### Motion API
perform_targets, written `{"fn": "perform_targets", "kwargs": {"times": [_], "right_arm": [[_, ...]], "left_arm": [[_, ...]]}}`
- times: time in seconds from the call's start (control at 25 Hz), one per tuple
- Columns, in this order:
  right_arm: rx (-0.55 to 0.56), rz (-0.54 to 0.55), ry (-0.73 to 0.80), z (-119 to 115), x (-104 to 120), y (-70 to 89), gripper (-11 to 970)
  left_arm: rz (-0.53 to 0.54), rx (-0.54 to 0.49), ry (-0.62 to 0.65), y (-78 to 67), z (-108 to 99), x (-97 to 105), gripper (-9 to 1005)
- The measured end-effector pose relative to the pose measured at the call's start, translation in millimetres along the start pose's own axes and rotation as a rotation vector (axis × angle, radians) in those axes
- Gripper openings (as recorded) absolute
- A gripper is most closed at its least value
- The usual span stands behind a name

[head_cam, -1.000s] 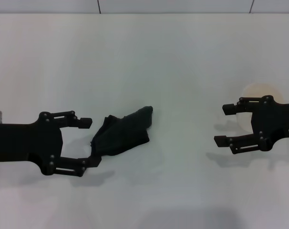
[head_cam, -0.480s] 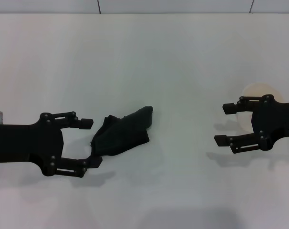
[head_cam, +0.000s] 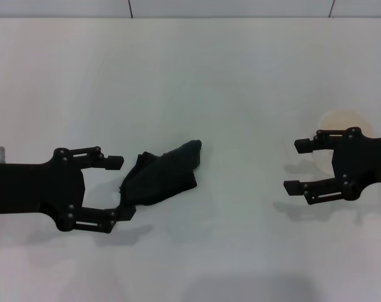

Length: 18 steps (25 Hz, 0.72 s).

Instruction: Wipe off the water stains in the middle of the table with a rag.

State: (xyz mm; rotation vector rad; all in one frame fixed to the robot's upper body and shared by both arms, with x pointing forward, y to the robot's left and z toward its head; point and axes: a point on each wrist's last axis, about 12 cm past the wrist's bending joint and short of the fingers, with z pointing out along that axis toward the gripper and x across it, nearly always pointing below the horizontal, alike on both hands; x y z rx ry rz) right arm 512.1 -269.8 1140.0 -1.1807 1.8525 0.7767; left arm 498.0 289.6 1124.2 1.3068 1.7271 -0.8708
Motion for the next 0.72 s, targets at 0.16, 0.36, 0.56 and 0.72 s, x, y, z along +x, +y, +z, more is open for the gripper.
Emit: {"fn": "perform_targets", "kwargs": {"times": [0.16,0.36,0.56,0.72], "right_arm": [[-0.001,0.001,0.002,0.2,0.3,-0.1,841],[0.001,0.003,0.011,0.2,1.7,0.2,841],[0.001,0.003,0.010,0.2,1.8,0.3,841],[0.002,0.001,0.010,0.0,1.3,0.4,841]], "left_arm": [[0.002,0.002,-0.002,0.0,0.8,0.3,880],[0.006,0.002,-0.002,0.0,1.1,0.3,880],[0.005,0.002,-0.003,0.0,1.2,0.5,880],[0.005,0.002,-0.005,0.0,1.2,0.2,880]]}}
